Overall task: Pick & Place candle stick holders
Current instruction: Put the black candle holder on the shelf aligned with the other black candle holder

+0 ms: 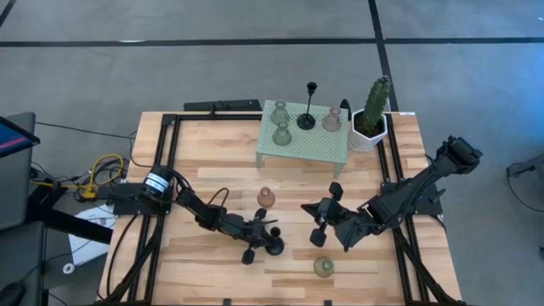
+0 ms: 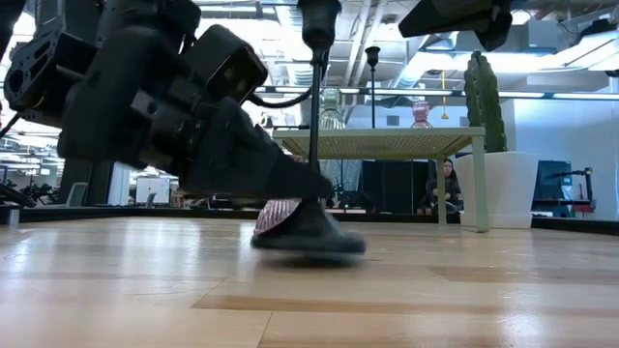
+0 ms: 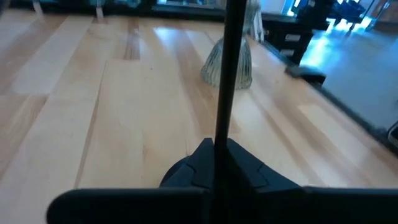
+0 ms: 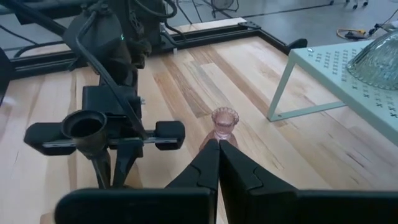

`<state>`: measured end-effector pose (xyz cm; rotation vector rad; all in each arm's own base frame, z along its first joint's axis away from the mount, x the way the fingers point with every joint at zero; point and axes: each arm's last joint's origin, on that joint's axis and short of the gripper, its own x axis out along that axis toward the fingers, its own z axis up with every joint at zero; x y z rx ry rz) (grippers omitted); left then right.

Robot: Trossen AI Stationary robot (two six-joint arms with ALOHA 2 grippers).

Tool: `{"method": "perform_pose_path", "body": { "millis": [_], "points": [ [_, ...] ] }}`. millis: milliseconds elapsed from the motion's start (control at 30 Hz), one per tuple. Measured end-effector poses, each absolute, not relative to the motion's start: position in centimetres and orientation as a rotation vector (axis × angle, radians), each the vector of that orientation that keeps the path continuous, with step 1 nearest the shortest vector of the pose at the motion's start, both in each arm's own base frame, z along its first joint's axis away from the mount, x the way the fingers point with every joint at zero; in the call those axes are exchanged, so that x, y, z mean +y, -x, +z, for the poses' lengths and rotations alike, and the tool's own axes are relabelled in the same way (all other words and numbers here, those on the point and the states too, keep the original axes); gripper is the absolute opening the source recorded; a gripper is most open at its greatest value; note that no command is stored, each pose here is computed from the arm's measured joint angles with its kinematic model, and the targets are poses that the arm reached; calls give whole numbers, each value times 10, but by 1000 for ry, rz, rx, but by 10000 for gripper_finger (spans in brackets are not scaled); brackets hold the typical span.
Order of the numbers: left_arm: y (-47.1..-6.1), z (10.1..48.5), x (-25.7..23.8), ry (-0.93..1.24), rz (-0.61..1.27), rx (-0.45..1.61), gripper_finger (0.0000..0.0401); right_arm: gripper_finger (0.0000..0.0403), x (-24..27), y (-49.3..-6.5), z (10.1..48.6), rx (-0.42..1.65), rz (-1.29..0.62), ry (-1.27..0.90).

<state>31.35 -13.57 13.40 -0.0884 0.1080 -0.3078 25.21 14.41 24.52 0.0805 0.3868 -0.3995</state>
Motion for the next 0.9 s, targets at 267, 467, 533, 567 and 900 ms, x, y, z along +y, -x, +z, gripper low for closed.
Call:
{"method": "perform_pose_path", "body": {
  "millis": [267, 467, 533, 567, 900],
  "points": [
    [-312, 171, -130, 69, -286, 169, 13, 0, 148, -249, 246, 362, -422, -64],
    [-303, 204, -117, 25, -262, 125, 15, 0, 157, -253, 241, 329, -426, -76],
    [-302, 212, -112, 0, -253, 102, 13, 0, 161, -259, 236, 311, -428, -92],
    [-301, 215, -109, -13, -246, 98, 13, 0, 162, -263, 232, 305, -429, -89],
    [-302, 221, -89, -20, -220, 108, 14, 0, 164, -298, 211, 231, -409, -47]
  ]
}}
